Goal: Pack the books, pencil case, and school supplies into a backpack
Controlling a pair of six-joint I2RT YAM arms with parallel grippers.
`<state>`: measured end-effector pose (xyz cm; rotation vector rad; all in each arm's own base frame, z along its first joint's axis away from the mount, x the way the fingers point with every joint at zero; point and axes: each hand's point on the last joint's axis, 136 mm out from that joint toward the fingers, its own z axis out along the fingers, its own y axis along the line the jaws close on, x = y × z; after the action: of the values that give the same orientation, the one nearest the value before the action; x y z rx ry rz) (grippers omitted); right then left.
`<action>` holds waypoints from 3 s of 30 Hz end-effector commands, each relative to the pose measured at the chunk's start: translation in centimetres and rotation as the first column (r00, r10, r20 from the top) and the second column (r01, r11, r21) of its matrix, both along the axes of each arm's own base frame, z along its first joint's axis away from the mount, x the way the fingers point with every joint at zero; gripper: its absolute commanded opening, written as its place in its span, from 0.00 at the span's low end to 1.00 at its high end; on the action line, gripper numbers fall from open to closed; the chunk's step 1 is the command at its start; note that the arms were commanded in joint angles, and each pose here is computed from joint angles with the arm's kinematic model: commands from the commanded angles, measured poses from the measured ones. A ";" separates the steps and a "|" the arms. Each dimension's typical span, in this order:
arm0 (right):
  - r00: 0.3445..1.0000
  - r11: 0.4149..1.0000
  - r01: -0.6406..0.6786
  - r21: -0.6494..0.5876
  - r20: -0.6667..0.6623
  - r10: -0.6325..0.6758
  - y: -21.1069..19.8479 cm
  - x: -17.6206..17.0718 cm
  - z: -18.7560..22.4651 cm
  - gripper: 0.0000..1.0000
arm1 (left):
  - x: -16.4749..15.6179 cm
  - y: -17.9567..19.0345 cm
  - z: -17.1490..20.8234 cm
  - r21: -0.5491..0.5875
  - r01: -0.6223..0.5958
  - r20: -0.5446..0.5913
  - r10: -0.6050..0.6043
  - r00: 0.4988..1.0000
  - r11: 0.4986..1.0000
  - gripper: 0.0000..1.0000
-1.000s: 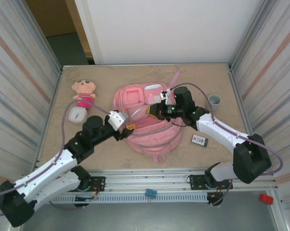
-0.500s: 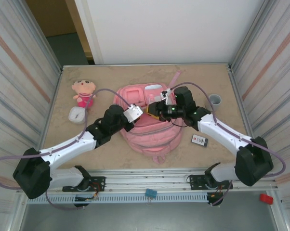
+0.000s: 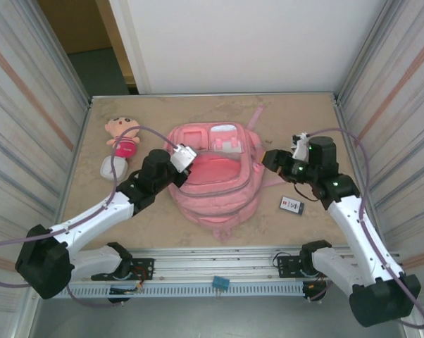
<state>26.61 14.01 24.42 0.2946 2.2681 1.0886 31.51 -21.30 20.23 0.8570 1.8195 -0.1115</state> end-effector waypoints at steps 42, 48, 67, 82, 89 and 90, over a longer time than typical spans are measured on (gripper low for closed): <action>0.506 0.013 -0.591 -0.807 -0.358 0.785 -8.9 -8.3 -12.2 0.92 | -10.5 3.3 -1.6 -0.470 -0.241 -0.461 -0.003 0.887 0.849 0.78; 0.357 -0.146 -0.615 -0.775 -0.438 0.825 -9.8 -7.7 -16.7 0.93 | -11.1 3.8 -1.7 -0.492 -0.245 -0.455 -0.006 0.891 0.835 0.79; 0.228 -0.246 -0.727 -0.641 -0.564 0.794 -12.0 -3.9 -22.0 0.90 | -11.4 5.7 -1.5 -0.499 -0.268 -0.398 0.057 0.916 0.824 0.79; 0.212 -0.277 -0.710 -0.648 -0.572 0.793 -11.6 -4.2 -24.5 0.64 | -11.2 5.5 -2.1 -0.493 -0.269 -0.400 0.059 0.915 0.827 0.79; 0.227 -0.281 -0.656 -0.700 -0.538 0.811 -11.0 -4.6 -22.7 0.51 | -10.9 5.5 -2.3 -0.474 -0.259 -0.385 0.067 0.920 0.842 0.79; 0.248 -0.259 -0.645 -0.719 -0.518 0.819 -10.7 -4.4 -22.1 0.50 | -10.9 5.5 -2.3 -0.467 -0.255 -0.382 0.067 0.922 0.846 0.79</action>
<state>23.02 2.38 1.64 -1.9393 2.3572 -0.0407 20.27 -15.82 18.10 0.2879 2.0621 -0.6801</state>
